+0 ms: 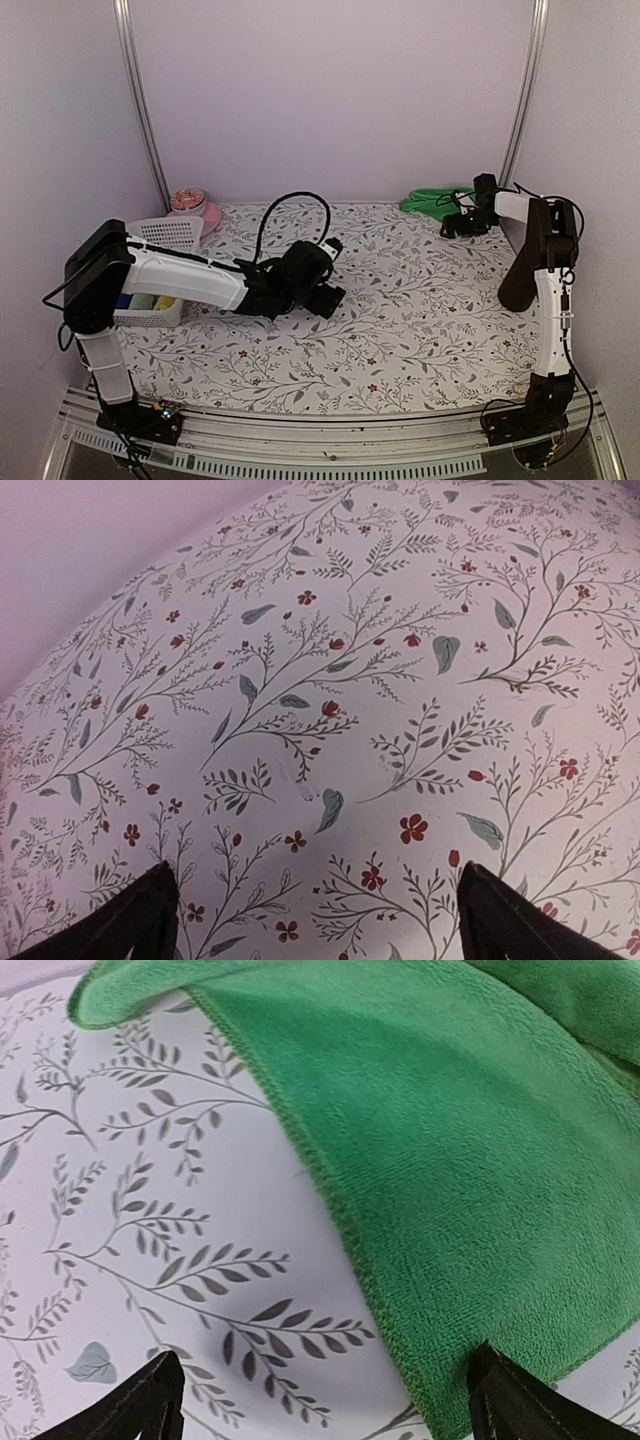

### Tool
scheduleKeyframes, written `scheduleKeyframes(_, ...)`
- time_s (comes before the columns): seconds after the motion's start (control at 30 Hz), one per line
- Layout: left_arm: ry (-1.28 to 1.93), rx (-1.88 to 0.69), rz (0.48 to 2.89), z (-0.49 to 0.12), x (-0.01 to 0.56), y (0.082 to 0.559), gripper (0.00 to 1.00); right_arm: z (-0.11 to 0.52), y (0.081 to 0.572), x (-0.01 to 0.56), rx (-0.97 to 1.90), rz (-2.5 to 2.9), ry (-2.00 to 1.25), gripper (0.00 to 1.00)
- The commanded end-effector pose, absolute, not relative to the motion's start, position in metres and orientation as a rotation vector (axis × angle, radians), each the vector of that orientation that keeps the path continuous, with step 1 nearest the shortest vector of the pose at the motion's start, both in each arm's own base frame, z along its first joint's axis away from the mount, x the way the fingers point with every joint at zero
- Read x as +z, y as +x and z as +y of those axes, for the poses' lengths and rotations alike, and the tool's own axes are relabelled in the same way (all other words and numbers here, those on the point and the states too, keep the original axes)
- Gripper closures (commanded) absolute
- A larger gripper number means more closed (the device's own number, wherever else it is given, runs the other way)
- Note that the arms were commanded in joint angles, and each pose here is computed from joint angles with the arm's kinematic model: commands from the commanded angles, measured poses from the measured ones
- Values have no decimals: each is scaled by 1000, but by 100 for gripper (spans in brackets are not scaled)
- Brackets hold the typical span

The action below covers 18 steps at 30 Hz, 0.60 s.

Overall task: Roll the towels
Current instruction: Move the towel to the center of the board.

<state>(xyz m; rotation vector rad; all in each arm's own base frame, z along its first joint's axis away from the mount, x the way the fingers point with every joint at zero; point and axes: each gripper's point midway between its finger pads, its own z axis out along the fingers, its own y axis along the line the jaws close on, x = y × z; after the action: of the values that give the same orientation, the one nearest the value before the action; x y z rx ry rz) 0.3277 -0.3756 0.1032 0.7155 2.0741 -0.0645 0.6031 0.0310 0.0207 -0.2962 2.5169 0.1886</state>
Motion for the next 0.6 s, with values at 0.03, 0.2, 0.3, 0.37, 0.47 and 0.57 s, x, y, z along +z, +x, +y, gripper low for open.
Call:
scheduleKeyframes(0.03,695,-71,2053,-374,99,324,3,75,575,1,553,2578,-374,2)
scheduleKeyframes(0.2,667,-78,2039,-365,104,323,2,105,542,-8,691,2649,-439,10)
scheduleKeyframes(0.3,630,-89,2042,-354,108,326,2,133,517,-4,716,2665,-560,12)
scheduleKeyframes(0.37,604,-120,2054,-347,110,328,2,159,492,-6,729,2686,-675,13)
scheduleKeyframes(0.47,550,-145,2064,-332,112,334,2,211,445,-11,742,2704,-927,14)
scheduleKeyframes(0.57,496,-146,2074,-318,114,340,3,253,400,-18,781,2702,-1154,15)
